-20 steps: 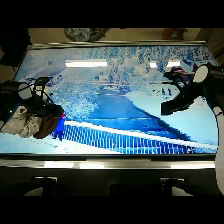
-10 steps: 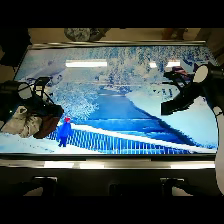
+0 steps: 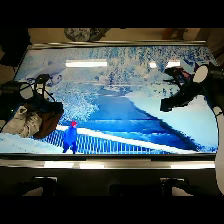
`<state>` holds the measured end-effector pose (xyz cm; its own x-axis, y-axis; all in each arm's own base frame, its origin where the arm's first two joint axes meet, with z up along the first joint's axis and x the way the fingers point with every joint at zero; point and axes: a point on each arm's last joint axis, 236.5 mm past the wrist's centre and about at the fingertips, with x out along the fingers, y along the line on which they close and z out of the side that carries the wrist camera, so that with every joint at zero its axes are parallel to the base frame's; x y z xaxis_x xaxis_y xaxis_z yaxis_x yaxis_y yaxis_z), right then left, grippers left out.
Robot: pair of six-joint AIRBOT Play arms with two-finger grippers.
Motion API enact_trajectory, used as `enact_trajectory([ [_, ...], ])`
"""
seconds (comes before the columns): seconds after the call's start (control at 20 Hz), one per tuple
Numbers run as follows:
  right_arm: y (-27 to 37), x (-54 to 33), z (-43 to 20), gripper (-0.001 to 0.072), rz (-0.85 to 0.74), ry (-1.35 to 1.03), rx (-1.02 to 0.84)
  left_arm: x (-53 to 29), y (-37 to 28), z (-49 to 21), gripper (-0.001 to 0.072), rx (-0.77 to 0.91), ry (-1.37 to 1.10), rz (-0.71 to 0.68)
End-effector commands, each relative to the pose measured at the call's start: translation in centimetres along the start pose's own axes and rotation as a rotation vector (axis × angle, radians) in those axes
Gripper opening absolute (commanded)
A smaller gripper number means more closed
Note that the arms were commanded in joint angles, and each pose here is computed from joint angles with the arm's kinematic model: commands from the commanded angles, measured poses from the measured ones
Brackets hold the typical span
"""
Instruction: Fold the shirts.
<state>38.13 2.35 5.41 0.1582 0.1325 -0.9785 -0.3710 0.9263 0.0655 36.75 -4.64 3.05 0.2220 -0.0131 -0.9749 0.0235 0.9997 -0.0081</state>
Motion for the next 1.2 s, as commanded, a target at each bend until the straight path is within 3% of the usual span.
enact_trajectory([
  [0.0,-1.2,-0.2,2.6,0.062,-0.051,-0.109,-0.004,0.0,-0.3,2.9,0.0656,0.003,-0.117,-0.012],
  [0.05,-1.8,-0.3,3.4,0.0621,-0.077,-0.141,-0.006,-0.6,-0.4,4.2,0.072,0.005,-0.169,-0.015],
  [0.2,-2.6,-0.5,4.2,0.0624,-0.118,-0.178,-0.037,-5.0,4.6,7.3,0.072,-0.041,-0.27,0.108],
  [0.3,-2.2,-0.2,3.4,0.0693,-0.097,-0.14,-0.05,-7.0,10.9,6.7,0.072,-0.283,-0.268,0.126],
  [0.45,-0.1,0.7,1.5,0.0695,-0.005,-0.057,-0.11,-5.9,18.2,2.6,0.072,-0.656,-0.2,-0.033],
  [0.6,1.3,1.6,0.5,0.0695,0.062,-0.026,-0.134,-3.9,23.1,-2.1,0.072,-0.906,-0.173,-0.165],
  [0.85,2.8,2.4,0.1,0.0696,0.127,-0.023,-0.157,1.4,27.2,-8.1,0.072,-0.973,-0.155,-0.128],
  [1.15,4.5,2.1,0.2,0.0695,0.202,-0.037,-0.162,8.1,27.5,-7.2,0.072,-0.955,-0.205,-0.184],
])
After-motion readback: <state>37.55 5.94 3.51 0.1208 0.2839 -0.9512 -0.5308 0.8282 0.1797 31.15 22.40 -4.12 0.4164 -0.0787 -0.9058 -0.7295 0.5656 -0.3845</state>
